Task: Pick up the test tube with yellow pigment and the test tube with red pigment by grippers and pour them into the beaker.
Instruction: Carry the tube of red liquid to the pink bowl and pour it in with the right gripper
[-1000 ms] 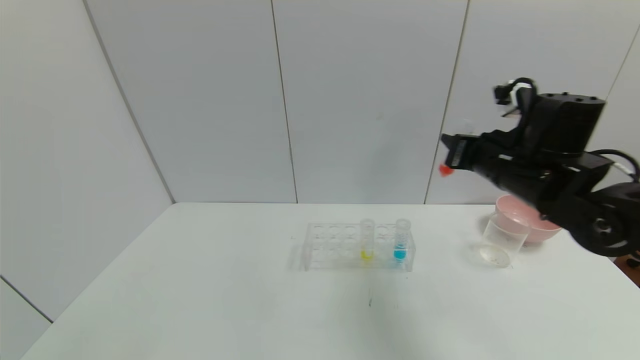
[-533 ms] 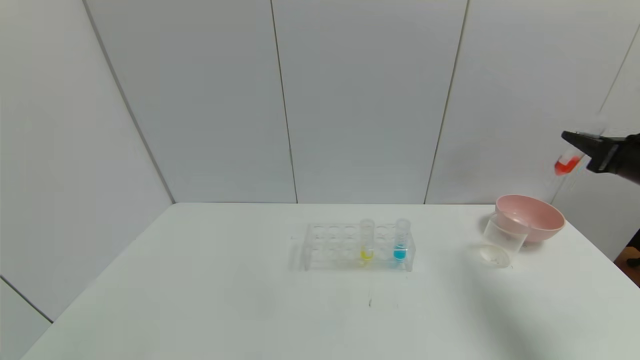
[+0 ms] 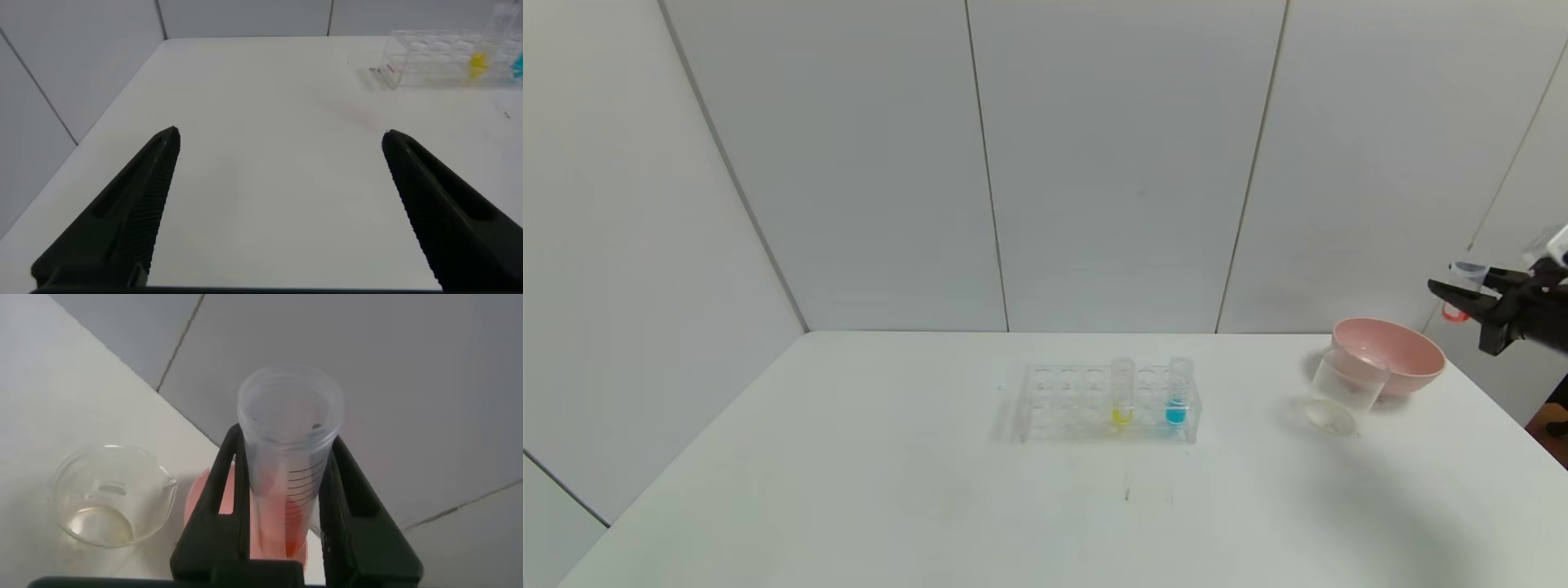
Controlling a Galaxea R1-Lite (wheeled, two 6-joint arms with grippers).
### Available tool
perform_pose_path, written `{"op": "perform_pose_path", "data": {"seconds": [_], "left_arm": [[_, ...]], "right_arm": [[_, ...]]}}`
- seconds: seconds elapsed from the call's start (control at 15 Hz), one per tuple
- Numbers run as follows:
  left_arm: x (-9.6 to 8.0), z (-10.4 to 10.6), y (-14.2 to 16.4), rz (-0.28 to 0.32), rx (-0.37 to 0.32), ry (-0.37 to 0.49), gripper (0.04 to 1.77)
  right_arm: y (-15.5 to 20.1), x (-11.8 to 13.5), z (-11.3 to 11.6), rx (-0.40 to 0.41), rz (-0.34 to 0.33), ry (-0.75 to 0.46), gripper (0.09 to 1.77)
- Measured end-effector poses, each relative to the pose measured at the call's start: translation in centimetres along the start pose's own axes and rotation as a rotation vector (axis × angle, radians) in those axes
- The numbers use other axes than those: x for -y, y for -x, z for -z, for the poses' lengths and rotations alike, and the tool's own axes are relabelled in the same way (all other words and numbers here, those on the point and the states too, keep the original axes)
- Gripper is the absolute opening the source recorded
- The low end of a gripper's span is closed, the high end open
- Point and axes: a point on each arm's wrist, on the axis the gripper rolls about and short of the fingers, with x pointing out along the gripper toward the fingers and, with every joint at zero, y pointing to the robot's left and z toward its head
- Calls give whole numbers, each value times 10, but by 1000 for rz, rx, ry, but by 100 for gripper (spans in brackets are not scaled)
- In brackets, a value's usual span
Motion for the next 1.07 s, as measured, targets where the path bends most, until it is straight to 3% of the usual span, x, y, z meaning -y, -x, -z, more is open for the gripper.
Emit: {"op": "perform_pose_path", "data": {"seconds": [0.4, 0.87, 1.07], "left_arm": [[0, 0, 0, 0, 0, 0, 176], [0, 0, 0, 0, 0, 0, 176], [0, 0, 0, 0, 0, 0, 176]], "right_arm": [[-19, -13, 27, -8, -53, 345, 54], [-31, -24, 30, -41, -55, 610, 54], [-31, -25, 32, -94, -31, 700, 54]]}}
